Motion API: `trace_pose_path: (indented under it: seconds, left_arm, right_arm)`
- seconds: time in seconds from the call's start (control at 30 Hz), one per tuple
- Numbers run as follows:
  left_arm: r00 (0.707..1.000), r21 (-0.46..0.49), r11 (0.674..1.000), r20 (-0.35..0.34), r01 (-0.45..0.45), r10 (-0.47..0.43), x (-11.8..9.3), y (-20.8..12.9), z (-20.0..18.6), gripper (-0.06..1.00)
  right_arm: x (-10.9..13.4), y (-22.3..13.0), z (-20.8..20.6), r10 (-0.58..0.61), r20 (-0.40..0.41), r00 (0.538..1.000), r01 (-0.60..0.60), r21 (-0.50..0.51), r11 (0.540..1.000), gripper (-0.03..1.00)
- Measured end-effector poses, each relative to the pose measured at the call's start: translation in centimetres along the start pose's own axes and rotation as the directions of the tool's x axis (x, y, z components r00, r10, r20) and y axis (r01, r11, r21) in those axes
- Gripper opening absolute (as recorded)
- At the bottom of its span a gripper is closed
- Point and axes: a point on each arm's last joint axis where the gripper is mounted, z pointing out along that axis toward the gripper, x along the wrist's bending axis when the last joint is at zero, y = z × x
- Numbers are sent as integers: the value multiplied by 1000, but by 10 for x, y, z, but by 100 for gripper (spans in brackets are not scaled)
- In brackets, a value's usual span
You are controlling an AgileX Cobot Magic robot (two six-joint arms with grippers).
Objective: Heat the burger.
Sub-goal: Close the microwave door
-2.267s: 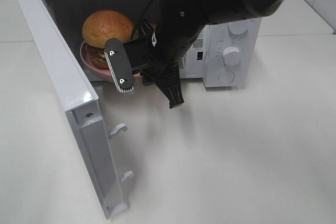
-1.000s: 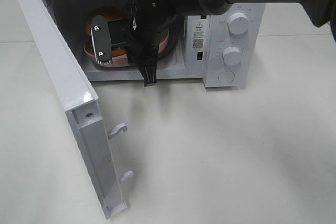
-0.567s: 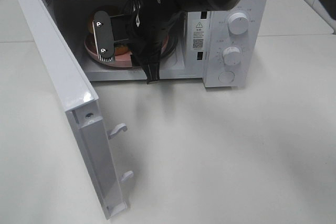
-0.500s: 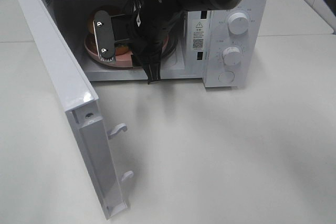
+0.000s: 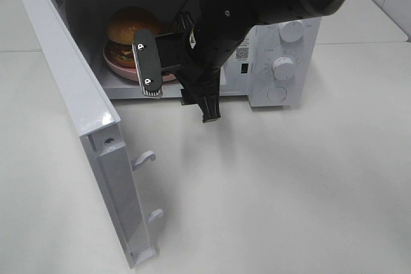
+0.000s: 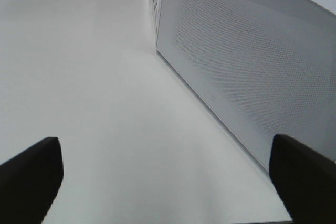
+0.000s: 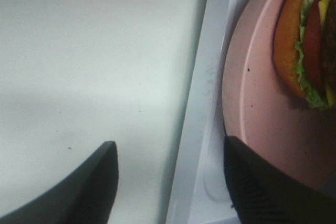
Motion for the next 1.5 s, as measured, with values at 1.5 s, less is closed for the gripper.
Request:
trace_pose_path:
  seconds: [1.5]
  left_arm:
    - [1000,0,1000,0,0,0,0,0,0,99]
  right_arm:
    - [60,-45,-139,730,-7,683,-720,160,675,76]
